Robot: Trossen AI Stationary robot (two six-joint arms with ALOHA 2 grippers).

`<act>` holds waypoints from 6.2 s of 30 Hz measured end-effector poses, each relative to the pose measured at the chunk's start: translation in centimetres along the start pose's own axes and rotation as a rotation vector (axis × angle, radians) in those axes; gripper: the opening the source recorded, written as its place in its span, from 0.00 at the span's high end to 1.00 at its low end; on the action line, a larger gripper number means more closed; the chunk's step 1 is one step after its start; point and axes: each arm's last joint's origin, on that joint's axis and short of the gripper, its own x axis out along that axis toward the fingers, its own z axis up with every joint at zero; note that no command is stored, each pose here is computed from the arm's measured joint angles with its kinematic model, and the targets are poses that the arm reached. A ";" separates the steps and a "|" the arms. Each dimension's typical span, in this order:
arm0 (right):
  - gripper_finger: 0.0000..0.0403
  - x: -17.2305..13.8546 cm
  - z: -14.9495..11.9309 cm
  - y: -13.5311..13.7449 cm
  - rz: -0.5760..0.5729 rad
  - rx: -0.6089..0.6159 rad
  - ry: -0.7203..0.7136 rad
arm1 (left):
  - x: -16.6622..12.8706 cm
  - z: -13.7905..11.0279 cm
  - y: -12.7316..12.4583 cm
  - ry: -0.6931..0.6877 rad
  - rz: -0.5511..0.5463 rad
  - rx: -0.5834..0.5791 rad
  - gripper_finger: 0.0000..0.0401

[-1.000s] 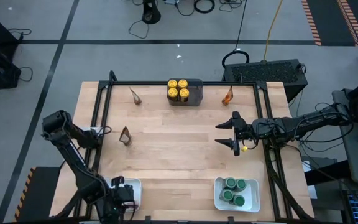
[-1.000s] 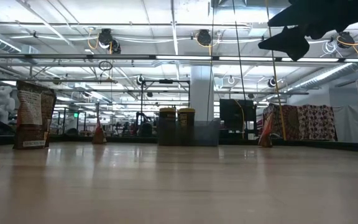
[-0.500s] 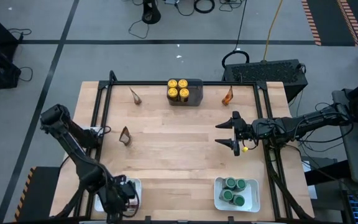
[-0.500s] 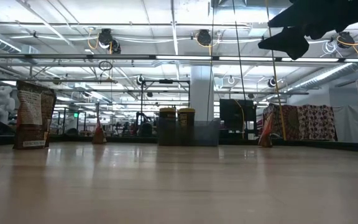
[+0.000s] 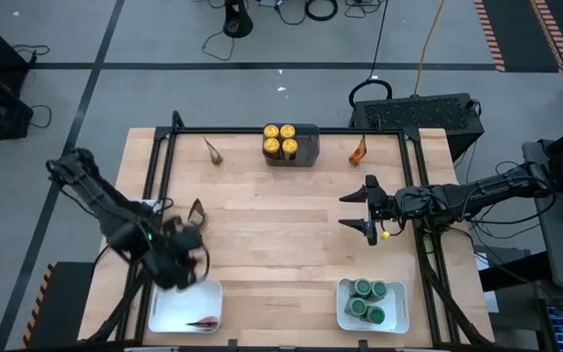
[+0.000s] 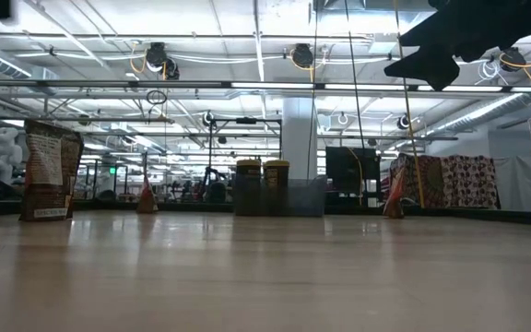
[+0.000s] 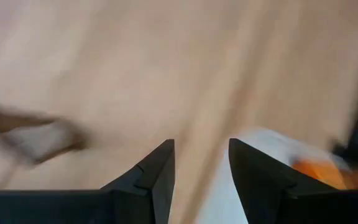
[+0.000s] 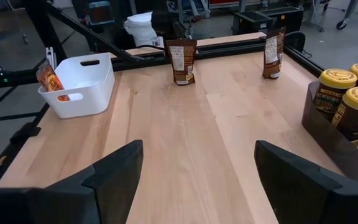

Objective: Sort spices by type
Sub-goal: Put the bottom left orange seasoning pack into the left white bin

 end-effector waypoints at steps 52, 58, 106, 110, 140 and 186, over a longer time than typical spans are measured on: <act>0.28 0.0 -0.3 -0.1 -0.006 -0.077 0.030 | 5.6 0.7 15.0 0.202 0.186 -0.443 0.61; 0.28 0.0 -0.3 -0.1 -0.006 -0.077 0.030 | 7.2 0.2 15.1 0.190 0.175 -0.432 0.61; 0.28 0.0 -0.7 -0.2 -0.017 -0.052 0.075 | -0.8 2.0 8.0 0.090 -0.267 -0.061 1.00; 0.28 0.0 -0.8 -0.2 -0.018 -0.048 0.080 | -1.5 0.5 6.3 0.141 -0.309 -0.032 1.00; 0.28 0.0 -0.7 -0.2 -0.023 0.025 0.070 | 5.5 -3.9 -4.6 0.268 -0.297 0.195 1.00; 0.28 0.0 -0.7 -0.2 -0.022 -0.010 0.072 | 7.1 -3.4 -6.1 0.213 -0.351 0.234 0.80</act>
